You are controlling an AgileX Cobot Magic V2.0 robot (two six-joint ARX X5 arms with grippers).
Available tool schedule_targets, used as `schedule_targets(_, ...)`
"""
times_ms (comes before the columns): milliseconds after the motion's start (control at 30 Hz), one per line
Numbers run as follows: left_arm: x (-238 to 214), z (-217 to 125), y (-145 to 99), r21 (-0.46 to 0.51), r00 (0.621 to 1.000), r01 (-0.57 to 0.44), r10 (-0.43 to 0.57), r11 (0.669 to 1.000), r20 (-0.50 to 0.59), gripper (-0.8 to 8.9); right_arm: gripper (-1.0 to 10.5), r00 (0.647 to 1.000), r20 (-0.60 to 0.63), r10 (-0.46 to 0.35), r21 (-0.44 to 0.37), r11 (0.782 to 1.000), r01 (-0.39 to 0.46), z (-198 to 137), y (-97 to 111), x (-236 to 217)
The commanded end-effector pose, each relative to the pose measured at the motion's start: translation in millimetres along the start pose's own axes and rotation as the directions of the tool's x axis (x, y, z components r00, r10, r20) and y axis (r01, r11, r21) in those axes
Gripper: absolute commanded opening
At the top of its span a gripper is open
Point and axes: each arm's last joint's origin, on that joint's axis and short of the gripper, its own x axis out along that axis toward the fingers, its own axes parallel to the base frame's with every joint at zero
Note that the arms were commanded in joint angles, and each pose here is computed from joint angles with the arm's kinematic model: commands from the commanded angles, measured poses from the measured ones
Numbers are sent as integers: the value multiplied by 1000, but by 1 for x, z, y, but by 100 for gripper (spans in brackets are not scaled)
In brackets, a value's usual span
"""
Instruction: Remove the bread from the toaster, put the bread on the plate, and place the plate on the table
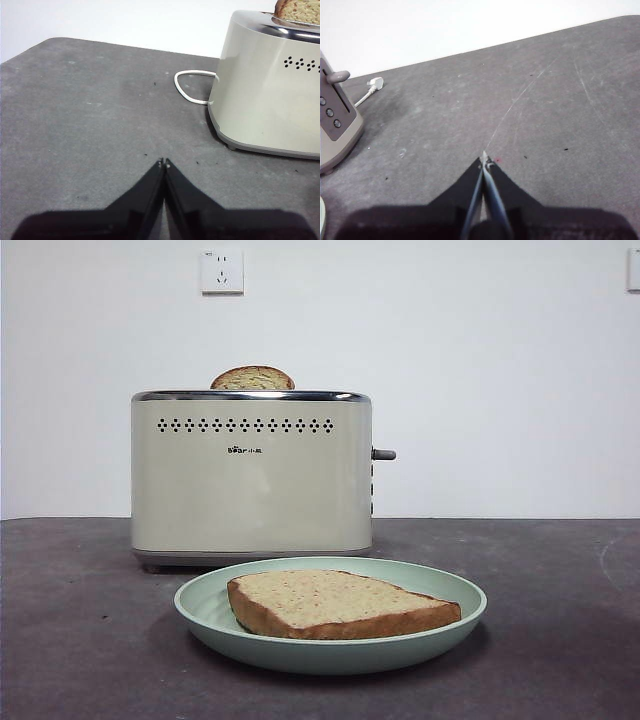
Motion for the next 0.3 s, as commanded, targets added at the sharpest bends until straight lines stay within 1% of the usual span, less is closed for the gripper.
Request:
schedule_targets(33, 1, -3, 1, 11, 1000, -5, 5, 1000, -3, -4, 0, 1000, -7, -4, -9, 1000, 4, -3, -1, 1)
schedule_targets(300, 1, -3, 1, 11, 1000, -5, 5, 1000, -3, -4, 0, 1000, -7, -4, -9, 1000, 4, -3, -1, 1)
